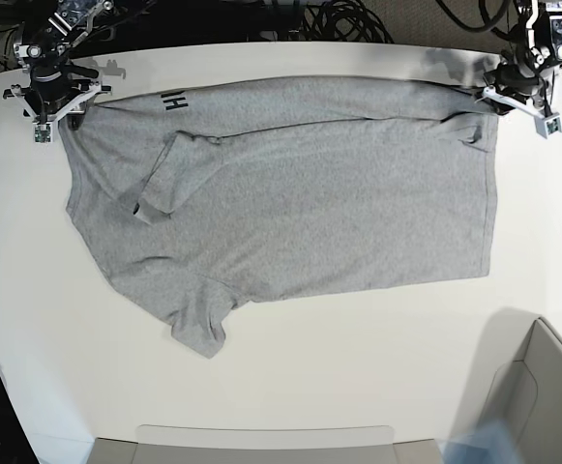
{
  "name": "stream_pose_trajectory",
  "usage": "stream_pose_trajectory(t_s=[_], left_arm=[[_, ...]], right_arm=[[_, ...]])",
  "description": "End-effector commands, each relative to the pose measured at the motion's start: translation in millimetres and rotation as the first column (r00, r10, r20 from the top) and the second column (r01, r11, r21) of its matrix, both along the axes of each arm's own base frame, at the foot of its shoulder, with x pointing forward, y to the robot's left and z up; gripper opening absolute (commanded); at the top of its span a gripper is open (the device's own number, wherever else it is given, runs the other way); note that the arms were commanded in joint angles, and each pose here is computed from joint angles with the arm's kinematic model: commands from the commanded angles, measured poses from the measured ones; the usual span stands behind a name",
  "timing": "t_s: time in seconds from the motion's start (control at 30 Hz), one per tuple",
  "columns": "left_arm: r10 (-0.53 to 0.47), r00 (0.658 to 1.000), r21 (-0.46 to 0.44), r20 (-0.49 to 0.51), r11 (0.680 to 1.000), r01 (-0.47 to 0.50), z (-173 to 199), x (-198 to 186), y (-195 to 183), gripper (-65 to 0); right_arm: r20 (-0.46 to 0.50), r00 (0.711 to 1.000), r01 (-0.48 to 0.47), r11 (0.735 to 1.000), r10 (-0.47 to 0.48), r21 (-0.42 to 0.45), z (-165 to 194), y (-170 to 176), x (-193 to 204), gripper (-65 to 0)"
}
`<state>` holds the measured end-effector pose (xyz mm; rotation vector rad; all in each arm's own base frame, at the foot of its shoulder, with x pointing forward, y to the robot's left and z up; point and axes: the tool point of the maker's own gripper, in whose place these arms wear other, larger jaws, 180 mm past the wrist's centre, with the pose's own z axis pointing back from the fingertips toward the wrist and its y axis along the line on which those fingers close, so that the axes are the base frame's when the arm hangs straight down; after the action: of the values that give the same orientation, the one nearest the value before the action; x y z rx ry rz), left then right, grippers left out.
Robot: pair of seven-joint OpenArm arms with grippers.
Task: Fold the T-shirt properly
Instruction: 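Release the shirt and move both grippers down along its sides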
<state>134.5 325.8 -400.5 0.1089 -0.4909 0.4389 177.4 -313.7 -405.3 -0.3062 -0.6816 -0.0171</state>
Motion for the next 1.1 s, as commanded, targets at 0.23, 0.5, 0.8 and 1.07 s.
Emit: stream_pose_trajectory(t_s=[0.23, 0.5, 0.8, 1.07], left_arm=[[-0.003, 1.0, 0.045, 0.031, 0.999, 0.001, 22, 3, 11, -41.6], [-0.015, 0.999, 0.04, 0.049, 0.999, 0.013, 39, 9, 6, -41.6], [-0.023, 0.983, 0.005, 0.184, 1.0, 0.022, 61, 47, -14, -41.6], [-0.102, 0.966, -0.107, 0.237, 0.986, 0.13, 73, 106, -65, -41.7]], right_arm=[[0.053, 0.998, -0.013, 0.995, 0.018, -0.103, 37, -13, 10, -42.7], [0.074, 0.997, -0.013, 0.994, 0.021, -0.106, 42, -13, 16, -33.1], [0.278, 0.96, 0.012, 0.98, 0.044, -0.198, 113, -18, 68, -32.3], [0.364, 0.897, -0.164, 0.953, 0.252, -0.255, 158, 42, 177, -32.3]])
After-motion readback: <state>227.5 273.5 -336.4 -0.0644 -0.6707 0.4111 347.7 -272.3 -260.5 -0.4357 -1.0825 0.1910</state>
